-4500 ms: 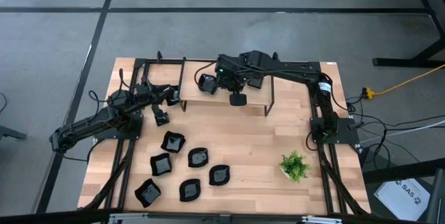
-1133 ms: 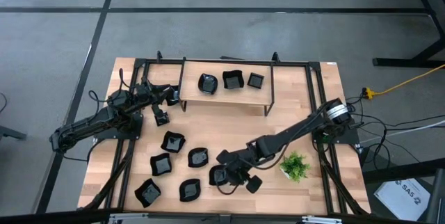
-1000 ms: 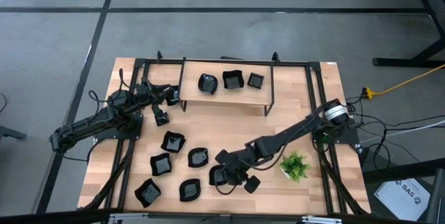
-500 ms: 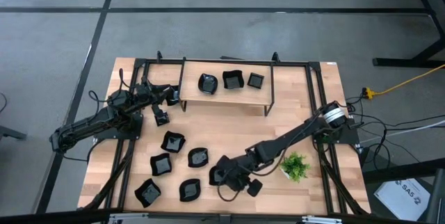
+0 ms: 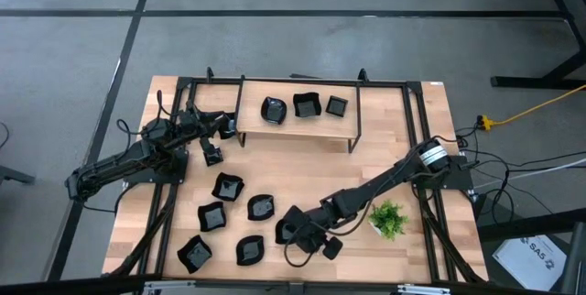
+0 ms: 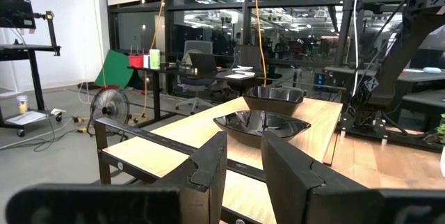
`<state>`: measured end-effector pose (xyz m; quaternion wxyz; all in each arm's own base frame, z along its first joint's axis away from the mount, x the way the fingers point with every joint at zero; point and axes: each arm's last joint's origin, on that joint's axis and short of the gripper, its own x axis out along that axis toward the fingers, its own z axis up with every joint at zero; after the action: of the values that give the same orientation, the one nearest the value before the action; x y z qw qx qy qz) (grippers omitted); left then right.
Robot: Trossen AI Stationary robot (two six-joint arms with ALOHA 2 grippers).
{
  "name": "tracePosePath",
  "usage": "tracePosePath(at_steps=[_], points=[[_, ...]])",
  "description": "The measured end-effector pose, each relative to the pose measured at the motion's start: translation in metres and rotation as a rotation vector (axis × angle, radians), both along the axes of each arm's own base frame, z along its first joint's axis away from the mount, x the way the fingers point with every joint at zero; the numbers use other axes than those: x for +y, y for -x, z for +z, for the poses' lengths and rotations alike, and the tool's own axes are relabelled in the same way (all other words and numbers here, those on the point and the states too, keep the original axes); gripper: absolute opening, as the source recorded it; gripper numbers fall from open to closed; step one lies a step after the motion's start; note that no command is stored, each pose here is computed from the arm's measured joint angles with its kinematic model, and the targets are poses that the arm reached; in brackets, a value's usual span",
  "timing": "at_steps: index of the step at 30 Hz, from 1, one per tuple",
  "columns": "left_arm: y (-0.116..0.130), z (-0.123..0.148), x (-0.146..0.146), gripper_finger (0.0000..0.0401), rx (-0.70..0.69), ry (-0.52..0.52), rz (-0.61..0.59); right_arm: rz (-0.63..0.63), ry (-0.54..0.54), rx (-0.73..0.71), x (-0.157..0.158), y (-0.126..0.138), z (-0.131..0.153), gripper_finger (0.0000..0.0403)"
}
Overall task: Pick & Place Mini shaped plates
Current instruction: Stack the leaf-shaped plate on top of the leaf-shaped plate on the shelf
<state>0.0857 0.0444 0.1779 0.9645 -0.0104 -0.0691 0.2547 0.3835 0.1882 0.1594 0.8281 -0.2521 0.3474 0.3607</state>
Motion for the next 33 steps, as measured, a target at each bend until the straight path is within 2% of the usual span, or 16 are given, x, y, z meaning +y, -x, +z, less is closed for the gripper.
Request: tracePosePath(at_steps=[6, 16, 20, 26, 30, 33], points=[[0.0, 0.0, 0.0, 0.0086, 0.0, 0.0, 0.0, -0.009, 0.014, 0.013, 0.0, -0.003, -0.012, 0.012], [0.0, 0.0, 0.0, 0.0086, 0.0, 0.0, 0.0, -0.033, 0.037, 0.0, -0.001, -0.004, -0.014, 0.0117], [0.0, 0.0, 0.0, 0.0086, 0.0, 0.0, 0.0, -0.042, 0.039, 0.001, -0.001, -0.004, -0.014, 0.0088], [0.0, 0.0, 0.0, 0.0086, 0.0, 0.0, 0.0, -0.046, 0.039, -0.002, -0.001, -0.004, -0.011, 0.001], [0.0, 0.0, 0.0, 0.0086, 0.0, 0.0, 0.0, -0.081, 0.07, 0.03, -0.004, 0.001, 0.002, 0.0009], [0.0, 0.0, 0.0, 0.0086, 0.0, 0.0, 0.0, -0.106, 0.075, 0.082, -0.007, 0.006, 0.023, 0.0004]])
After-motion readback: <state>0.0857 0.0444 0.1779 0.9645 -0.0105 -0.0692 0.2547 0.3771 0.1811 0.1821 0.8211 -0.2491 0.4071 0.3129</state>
